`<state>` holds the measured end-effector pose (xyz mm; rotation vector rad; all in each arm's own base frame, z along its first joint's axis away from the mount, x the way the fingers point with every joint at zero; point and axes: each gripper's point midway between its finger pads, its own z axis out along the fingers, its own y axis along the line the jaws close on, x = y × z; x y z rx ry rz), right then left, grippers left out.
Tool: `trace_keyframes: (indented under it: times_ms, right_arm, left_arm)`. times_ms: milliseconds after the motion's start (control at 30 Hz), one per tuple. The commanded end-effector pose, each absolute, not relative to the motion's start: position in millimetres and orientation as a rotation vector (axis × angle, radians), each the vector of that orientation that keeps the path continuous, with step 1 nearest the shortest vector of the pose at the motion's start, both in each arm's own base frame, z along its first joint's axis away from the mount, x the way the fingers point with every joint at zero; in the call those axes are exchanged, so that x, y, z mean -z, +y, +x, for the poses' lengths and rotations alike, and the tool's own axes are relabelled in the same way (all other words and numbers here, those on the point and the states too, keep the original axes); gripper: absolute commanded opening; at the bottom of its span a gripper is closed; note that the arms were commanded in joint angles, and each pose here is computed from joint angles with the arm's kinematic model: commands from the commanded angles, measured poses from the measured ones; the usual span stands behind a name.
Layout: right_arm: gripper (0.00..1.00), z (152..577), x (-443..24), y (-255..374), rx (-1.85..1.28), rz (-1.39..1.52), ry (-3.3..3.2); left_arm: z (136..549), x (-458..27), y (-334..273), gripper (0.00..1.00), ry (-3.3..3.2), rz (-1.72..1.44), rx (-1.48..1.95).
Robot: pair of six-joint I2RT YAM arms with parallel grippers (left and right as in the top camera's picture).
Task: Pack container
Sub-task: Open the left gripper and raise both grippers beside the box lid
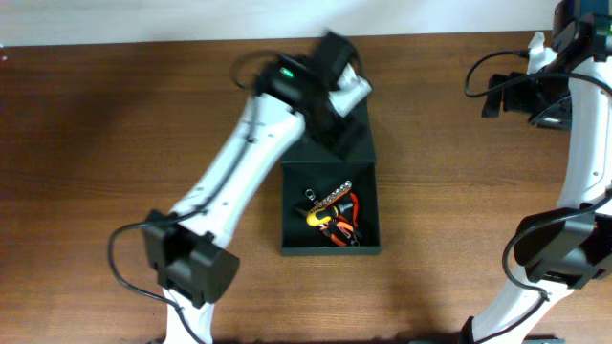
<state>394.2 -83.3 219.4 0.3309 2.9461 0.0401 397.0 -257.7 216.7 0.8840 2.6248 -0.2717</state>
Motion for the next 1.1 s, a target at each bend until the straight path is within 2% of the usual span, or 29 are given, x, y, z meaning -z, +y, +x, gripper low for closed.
trace_keyframes:
  times_ms: [0,233,400,800,1067]
  right_arm:
    - [0.99,394,-221,-82,-0.048,0.330,2.941]
    - [0.99,401,-223,-84,-0.043,0.326,2.912]
    - [0.99,416,-227,-87,-0.034,0.315,2.846]
    - [0.99,428,-230,-77,-0.114,0.310,2.799]
    - [0.99,469,-245,-54,-0.319,0.220,2.629]
  left_arm:
    - [424,-247,-211,0.99,2.627,0.637,0.198]
    - [442,-251,-116,0.99,2.755,0.077,0.199]
    - [438,-246,-71,0.99,2.811,-0.099,0.206]
    - [432,-243,-49,0.99,2.842,-0.171,0.188]
    - [456,-236,-48,0.99,2.789,-0.172,0.184]
